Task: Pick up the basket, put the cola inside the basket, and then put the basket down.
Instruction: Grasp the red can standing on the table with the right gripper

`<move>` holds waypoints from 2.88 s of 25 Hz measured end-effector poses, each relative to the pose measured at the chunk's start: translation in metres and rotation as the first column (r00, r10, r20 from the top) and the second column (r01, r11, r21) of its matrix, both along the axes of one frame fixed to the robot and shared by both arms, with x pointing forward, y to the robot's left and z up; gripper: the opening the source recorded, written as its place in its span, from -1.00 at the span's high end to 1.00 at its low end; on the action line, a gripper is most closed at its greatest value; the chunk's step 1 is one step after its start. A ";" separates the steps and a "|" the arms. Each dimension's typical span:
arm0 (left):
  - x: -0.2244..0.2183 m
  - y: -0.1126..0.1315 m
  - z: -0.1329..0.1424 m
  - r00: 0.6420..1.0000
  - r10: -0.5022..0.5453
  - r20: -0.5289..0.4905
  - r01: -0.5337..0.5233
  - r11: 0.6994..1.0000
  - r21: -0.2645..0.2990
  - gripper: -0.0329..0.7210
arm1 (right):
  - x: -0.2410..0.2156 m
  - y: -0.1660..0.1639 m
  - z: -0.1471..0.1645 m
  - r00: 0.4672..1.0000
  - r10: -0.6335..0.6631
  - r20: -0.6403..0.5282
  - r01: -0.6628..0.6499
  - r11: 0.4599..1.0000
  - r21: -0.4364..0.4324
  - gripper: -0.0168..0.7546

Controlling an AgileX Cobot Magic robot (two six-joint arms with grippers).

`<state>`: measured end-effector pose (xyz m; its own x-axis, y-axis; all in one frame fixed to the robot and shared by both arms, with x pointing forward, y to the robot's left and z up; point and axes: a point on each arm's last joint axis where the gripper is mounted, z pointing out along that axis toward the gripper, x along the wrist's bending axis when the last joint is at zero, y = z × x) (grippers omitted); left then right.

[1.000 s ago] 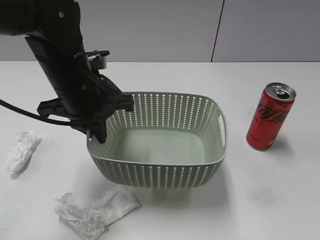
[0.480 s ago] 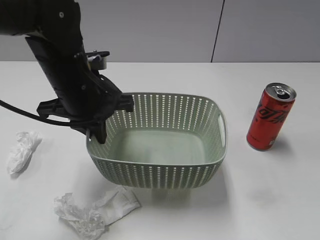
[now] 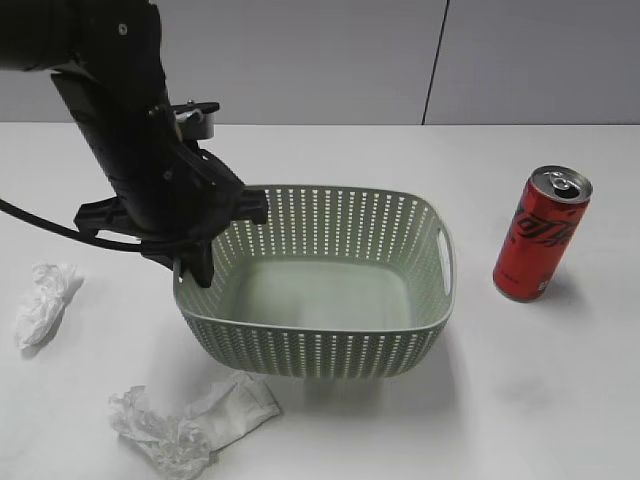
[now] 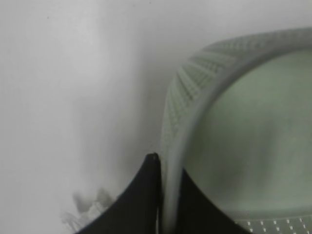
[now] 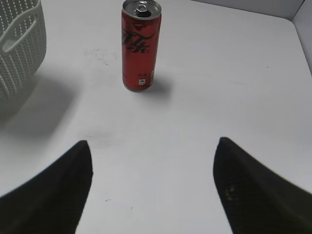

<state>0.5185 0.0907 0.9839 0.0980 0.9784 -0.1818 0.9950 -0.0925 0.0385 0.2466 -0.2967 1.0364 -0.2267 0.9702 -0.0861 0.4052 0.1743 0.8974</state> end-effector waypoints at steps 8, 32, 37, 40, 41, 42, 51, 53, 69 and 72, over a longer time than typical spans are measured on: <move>0.000 0.000 0.000 1.000 0.001 0.003 -0.001 1.000 -0.002 0.92 | 0.004 0.000 0.016 0.996 -0.004 0.092 0.003 1.000 0.012 -0.56; 0.001 0.000 0.000 1.000 -0.004 0.016 0.004 1.000 0.003 0.92 | 0.222 0.048 0.122 0.885 0.031 -0.465 -0.031 0.999 0.008 -0.61; 0.002 0.001 0.000 1.000 -0.010 0.024 0.010 1.000 0.013 0.92 | 0.277 0.061 0.098 0.817 0.036 -0.575 -0.033 0.999 0.016 -0.61; 0.003 0.001 0.000 0.999 -0.011 0.031 0.011 1.000 0.014 0.92 | 0.303 0.066 0.080 0.780 0.024 -0.625 -0.020 1.000 0.014 -0.61; 0.003 0.001 0.000 0.999 -0.011 0.034 0.011 1.000 0.012 0.92 | 0.311 0.067 0.072 0.766 0.021 -0.642 -0.018 1.000 0.011 -0.61; 0.003 0.001 0.000 0.999 -0.011 0.035 0.011 1.000 0.012 0.92 | 0.318 0.068 0.064 0.750 0.017 -0.661 -0.016 1.000 0.007 -0.62; 0.005 0.000 0.000 0.999 -0.009 0.053 0.009 1.000 0.003 0.92 | 0.349 0.071 0.007 0.653 -0.029 -0.757 -0.015 0.999 -0.051 -0.62; 0.005 0.000 0.000 0.998 -0.009 0.056 0.008 1.000 0.001 0.92 | 0.352 0.070 0.001 0.647 -0.042 -0.762 -0.012 0.998 -0.066 -0.62; 0.006 -0.001 0.000 0.998 -0.007 0.069 0.007 1.000 -0.005 0.92 | 0.361 0.074 -0.034 0.545 -0.054 -0.837 -0.003 0.998 -0.067 -0.62; 0.006 -0.001 0.001 0.997 -0.007 0.071 0.007 1.000 -0.006 0.92 | 0.361 0.074 -0.040 0.514 -0.063 -0.855 0.003 0.997 -0.071 -0.61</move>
<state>0.5247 0.0901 0.9844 0.1176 0.9765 -0.1805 0.9891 -0.0988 0.1094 0.6075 -0.2229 0.9962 -0.1874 0.9790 0.0806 0.9786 0.1790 0.1012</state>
